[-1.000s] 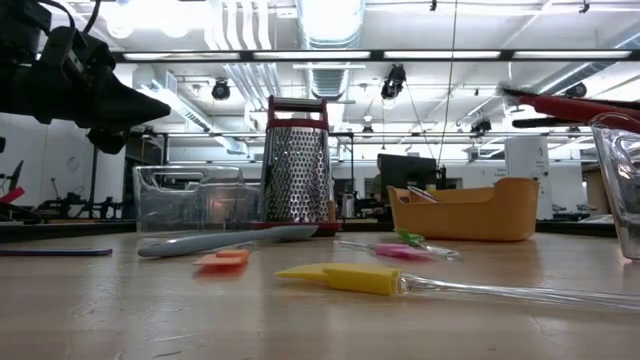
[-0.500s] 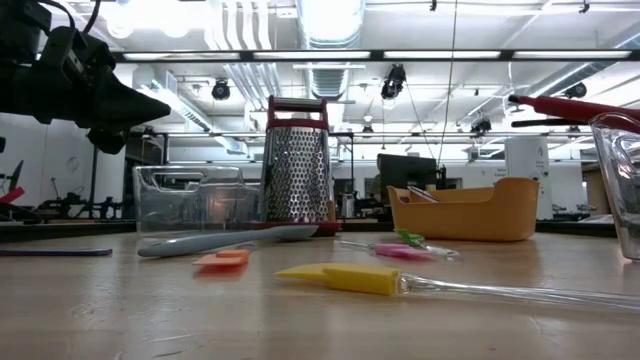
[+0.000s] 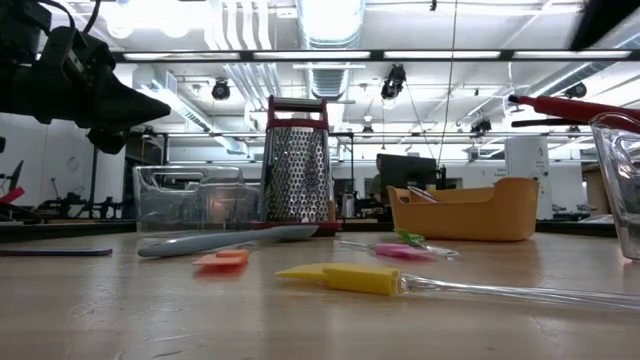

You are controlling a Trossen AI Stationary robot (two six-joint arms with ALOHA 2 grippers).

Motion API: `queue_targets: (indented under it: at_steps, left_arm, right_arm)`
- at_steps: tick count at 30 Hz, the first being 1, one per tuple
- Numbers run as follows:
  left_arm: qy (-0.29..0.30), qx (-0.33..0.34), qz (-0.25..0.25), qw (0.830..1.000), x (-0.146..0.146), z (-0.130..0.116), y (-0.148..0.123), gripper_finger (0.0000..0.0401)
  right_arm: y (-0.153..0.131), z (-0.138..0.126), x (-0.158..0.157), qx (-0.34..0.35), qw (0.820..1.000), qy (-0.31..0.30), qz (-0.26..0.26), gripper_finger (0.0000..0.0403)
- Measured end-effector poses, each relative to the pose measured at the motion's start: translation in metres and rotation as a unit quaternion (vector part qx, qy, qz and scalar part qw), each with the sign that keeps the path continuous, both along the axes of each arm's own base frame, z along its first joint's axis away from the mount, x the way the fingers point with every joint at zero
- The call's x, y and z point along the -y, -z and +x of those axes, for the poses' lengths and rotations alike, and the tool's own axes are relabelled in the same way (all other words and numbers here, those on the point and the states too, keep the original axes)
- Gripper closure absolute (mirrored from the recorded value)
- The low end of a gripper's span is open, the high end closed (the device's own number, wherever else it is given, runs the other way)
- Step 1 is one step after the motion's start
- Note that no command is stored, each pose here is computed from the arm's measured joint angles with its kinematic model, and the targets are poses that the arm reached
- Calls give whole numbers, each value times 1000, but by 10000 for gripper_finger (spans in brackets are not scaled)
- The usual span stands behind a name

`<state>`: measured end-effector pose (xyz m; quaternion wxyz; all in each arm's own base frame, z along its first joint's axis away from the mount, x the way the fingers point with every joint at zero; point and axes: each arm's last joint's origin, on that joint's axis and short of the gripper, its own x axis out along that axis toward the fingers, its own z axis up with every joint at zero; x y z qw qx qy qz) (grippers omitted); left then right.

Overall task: Pick & Place Kitchen Items
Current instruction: Put the blue serving spoon into the bottom transparent bin

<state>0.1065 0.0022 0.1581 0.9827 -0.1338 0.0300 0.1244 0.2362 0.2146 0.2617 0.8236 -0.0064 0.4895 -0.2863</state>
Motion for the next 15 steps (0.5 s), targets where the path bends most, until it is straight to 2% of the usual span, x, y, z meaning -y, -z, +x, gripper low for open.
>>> queue_targets:
  at_steps: [7,15]
  left_arm:
    - [0,0,0,1000,0,0,0,380]
    - [0,0,0,1000,0,0,0,378]
  right_arm:
    - [-2,52,33,-2,997,-73,-4,248]
    - [-9,102,71,32,984,-171,-39,213]
